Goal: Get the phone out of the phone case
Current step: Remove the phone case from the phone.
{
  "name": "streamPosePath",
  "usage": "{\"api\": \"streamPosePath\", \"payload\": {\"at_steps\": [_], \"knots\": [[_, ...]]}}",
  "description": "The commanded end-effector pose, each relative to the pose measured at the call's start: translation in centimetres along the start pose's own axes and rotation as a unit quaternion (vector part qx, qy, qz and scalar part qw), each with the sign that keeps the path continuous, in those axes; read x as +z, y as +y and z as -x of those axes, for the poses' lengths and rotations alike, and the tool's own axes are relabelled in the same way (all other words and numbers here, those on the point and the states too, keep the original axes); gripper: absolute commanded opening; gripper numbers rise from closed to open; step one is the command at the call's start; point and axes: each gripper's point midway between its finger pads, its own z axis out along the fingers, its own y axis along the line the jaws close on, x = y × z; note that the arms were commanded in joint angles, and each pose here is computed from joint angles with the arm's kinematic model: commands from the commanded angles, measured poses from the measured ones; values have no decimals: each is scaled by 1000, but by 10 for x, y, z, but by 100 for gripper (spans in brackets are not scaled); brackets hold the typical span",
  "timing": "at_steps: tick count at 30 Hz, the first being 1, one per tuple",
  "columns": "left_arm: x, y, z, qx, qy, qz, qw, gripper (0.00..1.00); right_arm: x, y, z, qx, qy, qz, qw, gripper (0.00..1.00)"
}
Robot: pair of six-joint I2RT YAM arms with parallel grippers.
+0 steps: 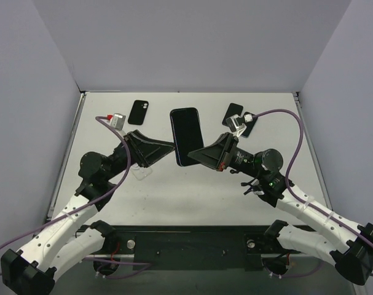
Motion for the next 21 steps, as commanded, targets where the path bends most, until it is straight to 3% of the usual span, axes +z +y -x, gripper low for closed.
{"api": "streamPosePath", "payload": {"at_steps": [1,6,19,20,21], "knots": [[1,-10,-6,9,20,-30,999,68,-1,51,12,-39,-18,84,996,0],[1,-20,-11,17,26,-49,998,74,1,46,12,-43,-18,74,996,0],[5,-14,-18,14,35,-47,998,75,3,46,12,-38,-15,81,996,0],[5,-13,-18,14,37,-45,998,74,3,45,12,-37,-15,79,996,0],[6,-11,-18,16,39,-40,998,63,2,46,11,-36,-15,82,996,0]]}}
